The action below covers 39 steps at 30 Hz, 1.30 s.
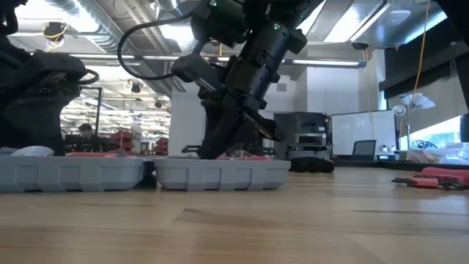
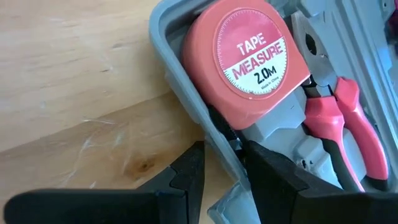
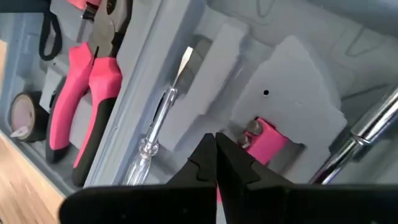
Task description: Prefit tool cases
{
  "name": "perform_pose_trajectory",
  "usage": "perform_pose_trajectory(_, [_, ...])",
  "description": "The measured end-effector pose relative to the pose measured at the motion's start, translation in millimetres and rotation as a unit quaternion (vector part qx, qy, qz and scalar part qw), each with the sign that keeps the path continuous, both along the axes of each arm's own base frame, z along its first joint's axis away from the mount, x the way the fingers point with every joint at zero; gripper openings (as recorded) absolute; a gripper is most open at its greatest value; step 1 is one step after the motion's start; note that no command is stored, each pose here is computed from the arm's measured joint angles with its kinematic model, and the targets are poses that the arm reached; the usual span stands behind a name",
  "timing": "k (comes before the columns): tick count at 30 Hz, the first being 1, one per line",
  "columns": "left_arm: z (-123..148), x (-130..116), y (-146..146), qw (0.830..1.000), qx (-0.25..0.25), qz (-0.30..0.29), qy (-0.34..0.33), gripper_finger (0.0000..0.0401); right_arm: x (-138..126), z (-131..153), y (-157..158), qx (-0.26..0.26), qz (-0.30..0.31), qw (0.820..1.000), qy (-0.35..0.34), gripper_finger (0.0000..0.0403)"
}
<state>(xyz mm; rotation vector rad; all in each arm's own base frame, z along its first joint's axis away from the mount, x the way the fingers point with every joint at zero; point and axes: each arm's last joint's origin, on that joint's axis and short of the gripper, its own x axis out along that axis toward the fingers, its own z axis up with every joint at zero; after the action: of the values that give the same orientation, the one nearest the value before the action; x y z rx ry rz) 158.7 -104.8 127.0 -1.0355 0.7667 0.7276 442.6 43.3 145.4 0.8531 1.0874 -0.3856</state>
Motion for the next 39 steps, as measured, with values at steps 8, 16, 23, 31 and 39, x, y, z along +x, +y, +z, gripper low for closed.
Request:
perform_pose_trajectory(8, [-0.3, 0.2, 0.0, 1.0, 0.007, -0.009, 0.002, 0.0106, -15.6, 13.6, -8.7, -0.034, 0.022, 0.998, 0.052, 0.0])
perform_pose_trajectory(16, [-0.3, 1.1, -0.7, 1.0, 0.003, -0.006, 0.0, 0.0106, -16.5, 13.2, -9.0, -0.039, 0.027, 0.997, 0.054, 0.0])
perform_pose_trajectory(23, [-0.6, 0.9, -0.9, 1.0, 0.0, -0.008, 0.001, 0.0106, -19.9, 21.9, -12.1, -0.049, 0.014, 0.997, 0.051, 0.0])
perform_pose_trajectory(31, [-0.9, 0.4, -1.1, 1.0, 0.001, -0.014, 0.006, 0.0106, -33.6, 32.5, -20.8, -0.074, 0.029, 0.993, 0.092, 0.0])
perform_pose_trajectory(39, [-1.0, 0.5, -0.9, 1.0, 0.002, -0.013, 0.005, 0.0106, -20.1, 38.3, -13.5, -0.027, 0.039, 0.999, 0.018, 0.0001])
